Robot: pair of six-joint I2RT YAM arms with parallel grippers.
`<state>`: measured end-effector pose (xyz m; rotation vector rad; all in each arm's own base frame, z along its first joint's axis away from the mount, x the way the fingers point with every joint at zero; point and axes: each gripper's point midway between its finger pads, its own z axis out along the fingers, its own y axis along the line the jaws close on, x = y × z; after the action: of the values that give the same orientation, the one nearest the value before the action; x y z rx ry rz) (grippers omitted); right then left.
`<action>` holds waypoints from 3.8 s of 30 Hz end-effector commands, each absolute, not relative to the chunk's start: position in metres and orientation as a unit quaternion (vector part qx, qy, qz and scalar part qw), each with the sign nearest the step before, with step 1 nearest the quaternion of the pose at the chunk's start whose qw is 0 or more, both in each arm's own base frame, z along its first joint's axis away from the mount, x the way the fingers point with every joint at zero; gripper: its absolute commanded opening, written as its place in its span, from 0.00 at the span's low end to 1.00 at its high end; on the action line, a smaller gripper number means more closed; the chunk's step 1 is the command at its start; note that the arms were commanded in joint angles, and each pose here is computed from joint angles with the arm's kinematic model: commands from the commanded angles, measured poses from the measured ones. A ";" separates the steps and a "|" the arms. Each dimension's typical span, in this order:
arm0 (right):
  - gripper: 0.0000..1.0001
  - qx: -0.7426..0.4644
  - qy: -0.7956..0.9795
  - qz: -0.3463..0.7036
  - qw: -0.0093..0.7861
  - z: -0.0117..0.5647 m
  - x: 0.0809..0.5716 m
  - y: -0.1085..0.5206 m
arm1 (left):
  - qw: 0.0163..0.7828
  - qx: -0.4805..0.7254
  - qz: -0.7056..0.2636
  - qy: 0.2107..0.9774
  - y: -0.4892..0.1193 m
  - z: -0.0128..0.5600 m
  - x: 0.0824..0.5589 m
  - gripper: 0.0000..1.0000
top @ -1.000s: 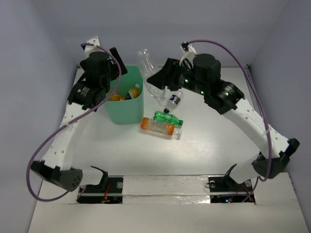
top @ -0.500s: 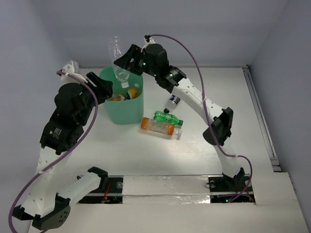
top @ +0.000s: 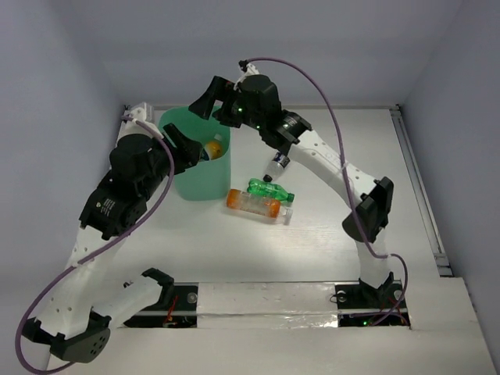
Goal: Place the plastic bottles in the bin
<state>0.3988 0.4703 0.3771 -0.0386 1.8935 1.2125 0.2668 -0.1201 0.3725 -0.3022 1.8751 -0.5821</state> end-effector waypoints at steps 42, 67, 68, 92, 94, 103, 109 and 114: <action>0.63 0.111 0.837 0.362 0.397 0.202 0.149 0.138 | 0.330 0.105 -0.094 0.933 -0.396 0.074 0.456 0.84; 0.62 -0.164 0.880 0.302 0.328 0.202 0.260 0.264 | 0.634 -0.050 -0.248 0.731 -0.211 0.479 0.400 0.43; 0.71 -0.172 0.882 0.292 0.326 0.201 0.264 0.270 | 0.635 -0.058 -0.239 0.732 -0.199 0.476 0.398 0.43; 0.88 -0.325 0.894 0.160 0.262 0.111 0.293 0.372 | 0.631 -0.091 -0.184 0.748 -0.097 0.404 0.379 0.89; 0.88 -0.330 0.896 0.147 0.256 0.095 0.289 0.375 | 0.631 -0.088 -0.201 0.744 -0.101 0.408 0.370 0.88; 0.87 -0.350 0.895 0.149 0.231 0.054 0.231 0.402 | 0.611 -0.078 -0.277 0.737 -0.114 0.413 0.318 0.86; 0.65 -0.313 0.904 0.195 0.218 0.055 0.184 0.401 | 0.602 -0.078 -0.276 0.745 -0.112 0.409 0.302 0.84; 0.43 -0.288 0.900 0.226 0.236 0.098 0.166 0.383 | 0.593 -0.086 -0.266 0.755 -0.107 0.393 0.294 0.84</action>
<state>0.1636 0.3723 0.0438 -0.9268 2.5621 0.4668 0.3026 -0.1082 0.3944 -0.1960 1.7579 -0.6099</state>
